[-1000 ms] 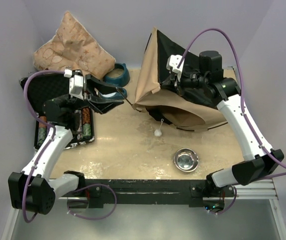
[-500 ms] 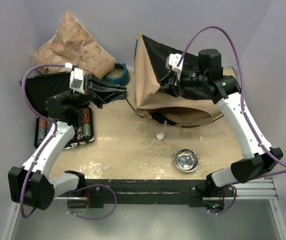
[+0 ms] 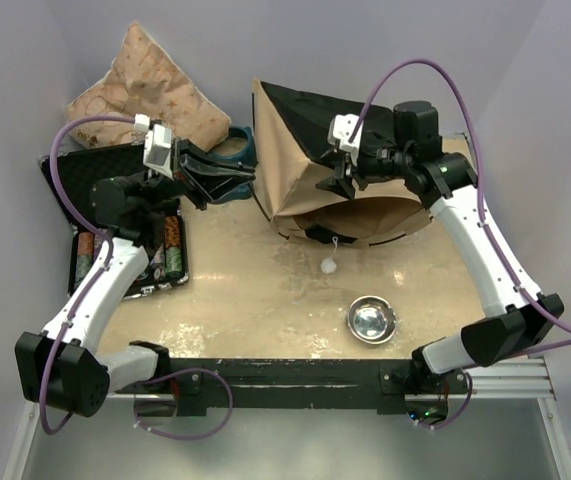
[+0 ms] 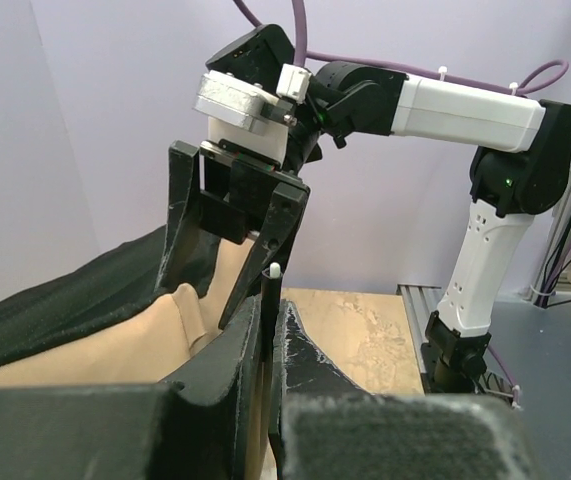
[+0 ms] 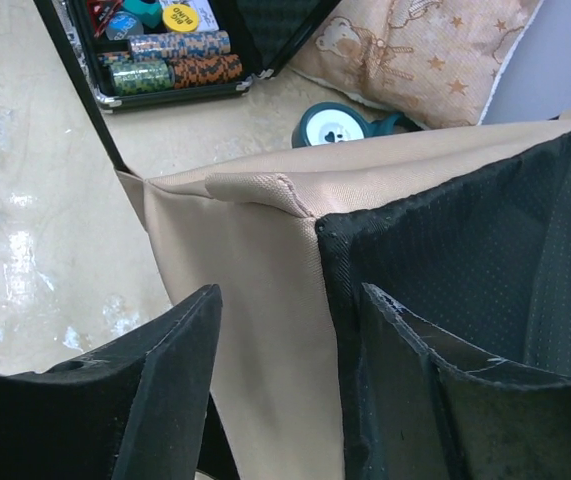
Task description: Set up the pet tent
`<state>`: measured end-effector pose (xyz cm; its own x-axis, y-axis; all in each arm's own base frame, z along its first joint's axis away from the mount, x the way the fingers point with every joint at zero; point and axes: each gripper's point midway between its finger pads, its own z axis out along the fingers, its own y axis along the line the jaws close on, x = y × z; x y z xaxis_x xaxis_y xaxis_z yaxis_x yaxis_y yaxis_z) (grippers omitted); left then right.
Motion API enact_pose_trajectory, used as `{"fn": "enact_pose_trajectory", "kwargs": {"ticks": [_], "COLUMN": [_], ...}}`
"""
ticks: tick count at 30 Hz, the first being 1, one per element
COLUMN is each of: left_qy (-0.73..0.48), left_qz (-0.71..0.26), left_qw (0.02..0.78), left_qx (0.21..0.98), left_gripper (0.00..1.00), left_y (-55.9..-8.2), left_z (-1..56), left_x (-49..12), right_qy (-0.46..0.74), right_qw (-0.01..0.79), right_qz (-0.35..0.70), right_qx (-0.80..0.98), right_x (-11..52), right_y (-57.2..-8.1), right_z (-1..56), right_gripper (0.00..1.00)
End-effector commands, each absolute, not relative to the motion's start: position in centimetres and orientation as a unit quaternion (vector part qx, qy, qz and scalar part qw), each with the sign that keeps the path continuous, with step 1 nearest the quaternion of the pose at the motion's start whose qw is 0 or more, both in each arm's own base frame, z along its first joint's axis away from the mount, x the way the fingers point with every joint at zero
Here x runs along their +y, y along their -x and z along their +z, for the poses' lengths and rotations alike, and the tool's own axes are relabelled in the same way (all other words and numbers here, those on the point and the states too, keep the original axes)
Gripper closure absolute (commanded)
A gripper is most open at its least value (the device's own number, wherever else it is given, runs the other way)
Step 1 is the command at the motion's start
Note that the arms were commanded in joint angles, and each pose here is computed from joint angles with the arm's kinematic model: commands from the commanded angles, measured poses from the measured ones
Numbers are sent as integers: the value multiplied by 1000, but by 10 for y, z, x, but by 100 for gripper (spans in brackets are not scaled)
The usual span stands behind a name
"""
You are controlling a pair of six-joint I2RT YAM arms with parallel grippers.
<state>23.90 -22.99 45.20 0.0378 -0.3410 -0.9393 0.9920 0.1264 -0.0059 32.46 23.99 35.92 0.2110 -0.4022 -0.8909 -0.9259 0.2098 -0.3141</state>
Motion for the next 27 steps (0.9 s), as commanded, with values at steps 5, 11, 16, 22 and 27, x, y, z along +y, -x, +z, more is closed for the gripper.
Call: {"fn": "enact_pose_trajectory", "kwargs": {"ticks": [5,11,16,22,27], "left_qy": [-405,-412,-400,-399,-403], "left_qz": [-545,-527,-527,-525,-508], "left_qw": [579,549,514,466,419], "left_qx": [452,501,546,590,635], "left_gripper": [100,100,100,100,100], "left_y": [-246,-265,-283,-294,-295], "left_z": [442,422,403,372,338], "left_x": [-239,-252,-261,-271,-283], "right_qy": [566,552,524,492,476], "right_qw": [534,536,535,518,501], "right_qz": [291,326,365,423,461], "right_qx": [557,549,554,557,557], "right_x": [272,289,295,302,307], "right_y": [-331,-325,-321,-311,-303], "right_z": [369,383,395,407,414], "right_gripper": [42,78,100,100,100]}}
